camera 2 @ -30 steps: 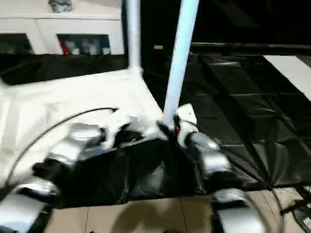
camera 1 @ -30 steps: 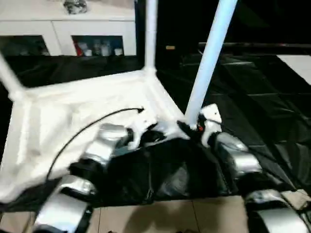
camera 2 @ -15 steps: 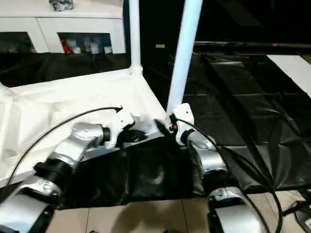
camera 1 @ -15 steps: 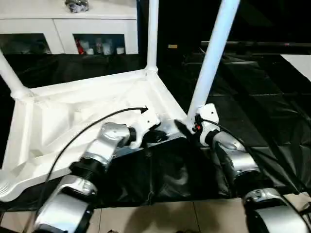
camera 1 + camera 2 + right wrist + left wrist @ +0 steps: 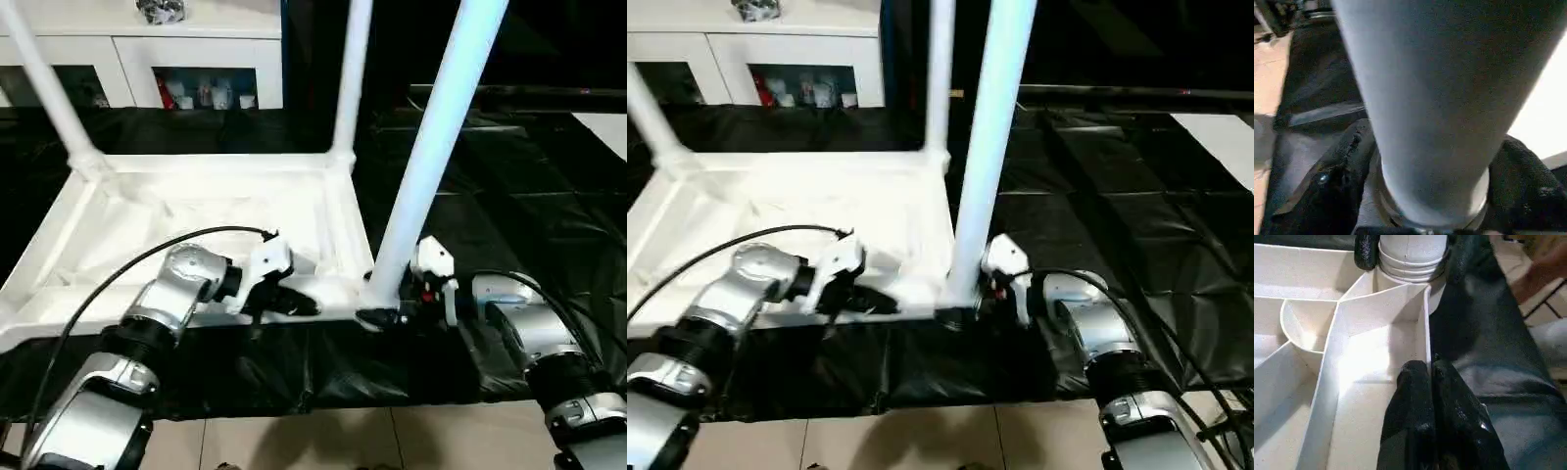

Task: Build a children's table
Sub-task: Rotate leg to tighten

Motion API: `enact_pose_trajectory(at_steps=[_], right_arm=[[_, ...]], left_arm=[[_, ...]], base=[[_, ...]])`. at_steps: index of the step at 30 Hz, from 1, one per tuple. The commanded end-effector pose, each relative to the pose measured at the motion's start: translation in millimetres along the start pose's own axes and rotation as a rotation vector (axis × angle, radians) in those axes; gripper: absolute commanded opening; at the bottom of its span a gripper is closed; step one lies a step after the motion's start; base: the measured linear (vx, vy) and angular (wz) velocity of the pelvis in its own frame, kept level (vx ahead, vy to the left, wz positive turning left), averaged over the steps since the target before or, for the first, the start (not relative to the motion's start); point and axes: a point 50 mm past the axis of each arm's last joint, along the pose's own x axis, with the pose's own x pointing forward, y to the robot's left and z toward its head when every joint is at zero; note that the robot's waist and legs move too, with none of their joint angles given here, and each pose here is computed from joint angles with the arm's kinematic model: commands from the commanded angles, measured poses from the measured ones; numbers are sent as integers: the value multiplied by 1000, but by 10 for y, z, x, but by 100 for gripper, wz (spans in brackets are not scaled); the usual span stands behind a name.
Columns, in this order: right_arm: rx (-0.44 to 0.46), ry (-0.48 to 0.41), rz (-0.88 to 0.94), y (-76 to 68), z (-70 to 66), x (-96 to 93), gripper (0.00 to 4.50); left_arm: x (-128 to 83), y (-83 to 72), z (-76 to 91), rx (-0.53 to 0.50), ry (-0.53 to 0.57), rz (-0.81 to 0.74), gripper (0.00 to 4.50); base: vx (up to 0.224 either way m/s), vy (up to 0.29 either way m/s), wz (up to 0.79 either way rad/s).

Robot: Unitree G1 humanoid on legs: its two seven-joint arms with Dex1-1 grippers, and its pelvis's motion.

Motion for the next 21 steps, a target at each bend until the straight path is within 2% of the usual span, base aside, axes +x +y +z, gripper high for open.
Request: enact_pose_trajectory(at_steps=[1,4,5,6,13,16,17,19,21], right_arm=[[-14,21,89,55,39,130,308],[-10,25,132,77,70,155,301],[-10,25,138,80,74,160,278],[-8,23,147,85,78,170,274],[25,-6,154,119,59,213,264],[58,-55,-2,63,31,232,264],[64,-65,-160,-12,-4,253,264],[108,-74,-334,-98,-44,276,263],[119,-80,-376,-117,-52,284,263]], left_arm=[[79,-9,89,48,13,-66,0],[67,-13,97,49,12,-86,0],[66,-13,98,50,12,-89,0],[66,-14,100,51,13,-94,0],[61,-6,107,44,5,-98,0],[83,40,103,9,-12,-2,0],[120,81,117,-8,-25,76,0],[186,109,137,-12,-26,149,0],[210,113,145,-13,-29,165,0]], base=[[0,0,0],[0,0,0],[0,0,0],[0,0,0],[0,0,0],[0,0,0],[0,0,0],[0,0,0],[0,0,0]])
